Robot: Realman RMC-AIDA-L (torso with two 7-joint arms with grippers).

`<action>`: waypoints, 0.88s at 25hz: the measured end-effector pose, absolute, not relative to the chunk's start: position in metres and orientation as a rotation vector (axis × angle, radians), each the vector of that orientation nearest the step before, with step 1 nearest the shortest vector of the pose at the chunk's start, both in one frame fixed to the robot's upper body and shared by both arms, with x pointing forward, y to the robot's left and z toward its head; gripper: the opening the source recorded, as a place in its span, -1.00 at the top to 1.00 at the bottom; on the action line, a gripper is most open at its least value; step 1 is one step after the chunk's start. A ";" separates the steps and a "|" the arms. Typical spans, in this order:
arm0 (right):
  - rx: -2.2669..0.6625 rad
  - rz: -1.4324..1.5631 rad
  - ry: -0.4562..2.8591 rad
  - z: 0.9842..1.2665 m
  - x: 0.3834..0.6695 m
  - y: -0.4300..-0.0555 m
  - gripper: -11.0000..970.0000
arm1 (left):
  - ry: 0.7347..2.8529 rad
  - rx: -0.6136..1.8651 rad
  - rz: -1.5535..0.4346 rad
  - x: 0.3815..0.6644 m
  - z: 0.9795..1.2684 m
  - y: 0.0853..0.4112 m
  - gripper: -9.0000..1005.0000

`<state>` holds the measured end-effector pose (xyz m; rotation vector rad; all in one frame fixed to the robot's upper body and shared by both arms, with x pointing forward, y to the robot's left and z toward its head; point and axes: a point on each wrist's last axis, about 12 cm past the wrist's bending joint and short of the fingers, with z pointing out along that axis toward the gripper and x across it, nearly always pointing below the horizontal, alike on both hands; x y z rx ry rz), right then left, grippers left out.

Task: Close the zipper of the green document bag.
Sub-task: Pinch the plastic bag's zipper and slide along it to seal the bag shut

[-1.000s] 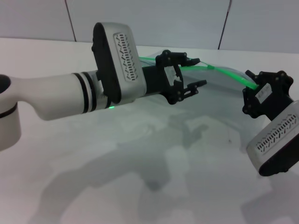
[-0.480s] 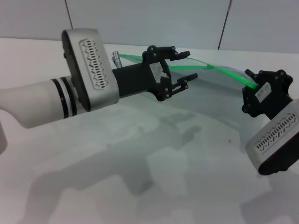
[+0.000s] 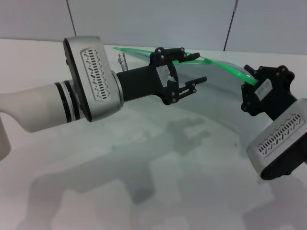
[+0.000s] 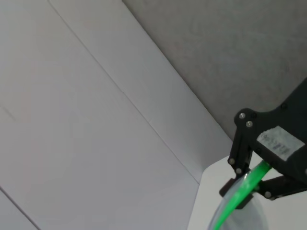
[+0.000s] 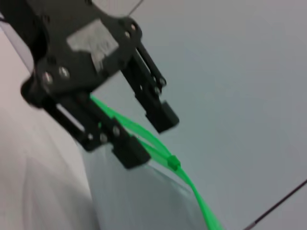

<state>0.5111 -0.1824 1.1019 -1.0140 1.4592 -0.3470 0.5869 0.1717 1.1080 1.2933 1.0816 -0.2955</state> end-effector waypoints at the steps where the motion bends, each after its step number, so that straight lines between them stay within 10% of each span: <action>1: -1.016 -0.347 1.455 1.103 0.510 -0.182 0.88 | 1.076 1.294 -0.290 0.587 1.108 0.172 0.03; 22: -1.020 -0.363 1.421 1.109 0.500 -0.180 0.88 | 1.062 1.259 -0.300 0.590 1.108 0.182 0.02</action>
